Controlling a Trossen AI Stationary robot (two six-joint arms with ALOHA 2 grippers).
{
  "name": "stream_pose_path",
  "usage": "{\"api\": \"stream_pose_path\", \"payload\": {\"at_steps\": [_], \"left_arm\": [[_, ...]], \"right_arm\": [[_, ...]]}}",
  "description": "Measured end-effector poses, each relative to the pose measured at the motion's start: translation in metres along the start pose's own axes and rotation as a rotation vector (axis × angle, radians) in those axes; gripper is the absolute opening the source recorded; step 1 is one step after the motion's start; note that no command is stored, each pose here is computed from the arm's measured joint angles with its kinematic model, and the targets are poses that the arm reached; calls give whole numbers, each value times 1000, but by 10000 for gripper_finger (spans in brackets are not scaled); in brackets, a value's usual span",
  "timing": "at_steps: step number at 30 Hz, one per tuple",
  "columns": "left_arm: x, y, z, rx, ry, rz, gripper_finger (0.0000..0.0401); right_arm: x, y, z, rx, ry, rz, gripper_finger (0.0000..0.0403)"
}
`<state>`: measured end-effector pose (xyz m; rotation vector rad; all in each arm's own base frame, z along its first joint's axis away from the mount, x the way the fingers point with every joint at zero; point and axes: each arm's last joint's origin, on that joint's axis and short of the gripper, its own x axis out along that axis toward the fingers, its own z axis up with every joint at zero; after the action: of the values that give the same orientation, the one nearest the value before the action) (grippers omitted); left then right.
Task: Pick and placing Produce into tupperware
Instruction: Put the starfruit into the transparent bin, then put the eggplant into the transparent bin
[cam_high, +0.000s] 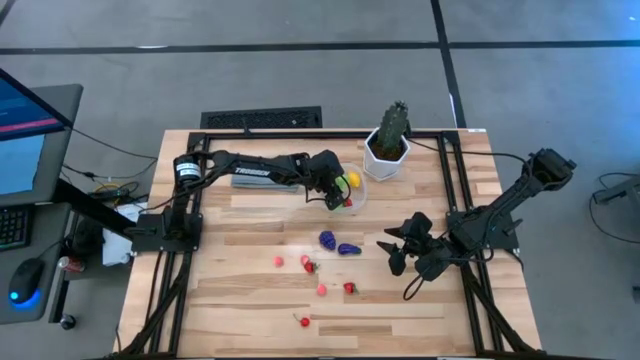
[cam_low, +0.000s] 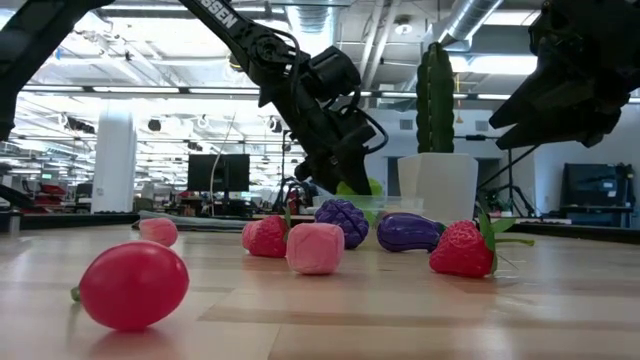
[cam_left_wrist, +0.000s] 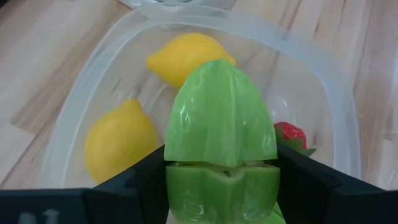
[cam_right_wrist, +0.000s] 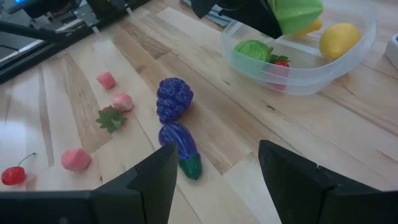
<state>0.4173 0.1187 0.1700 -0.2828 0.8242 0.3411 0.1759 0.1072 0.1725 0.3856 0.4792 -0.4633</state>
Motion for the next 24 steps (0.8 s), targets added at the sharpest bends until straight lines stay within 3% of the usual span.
{"api": "stream_pose_path", "payload": {"at_steps": [14, 18, 24], "left_arm": [[-3, 0, 1, 9, -5, 17, 279], [-27, -1, 10, 63, -21, 15, 281], [-90, -4, 21, 186, -22, 0, 281]], "right_arm": [[0, 0, 0, 1, 1, 1, 249], [0, 1, -1, 1, 25, 17, 249], [2, 3, -2, -43, 129, 93, 249]]}}
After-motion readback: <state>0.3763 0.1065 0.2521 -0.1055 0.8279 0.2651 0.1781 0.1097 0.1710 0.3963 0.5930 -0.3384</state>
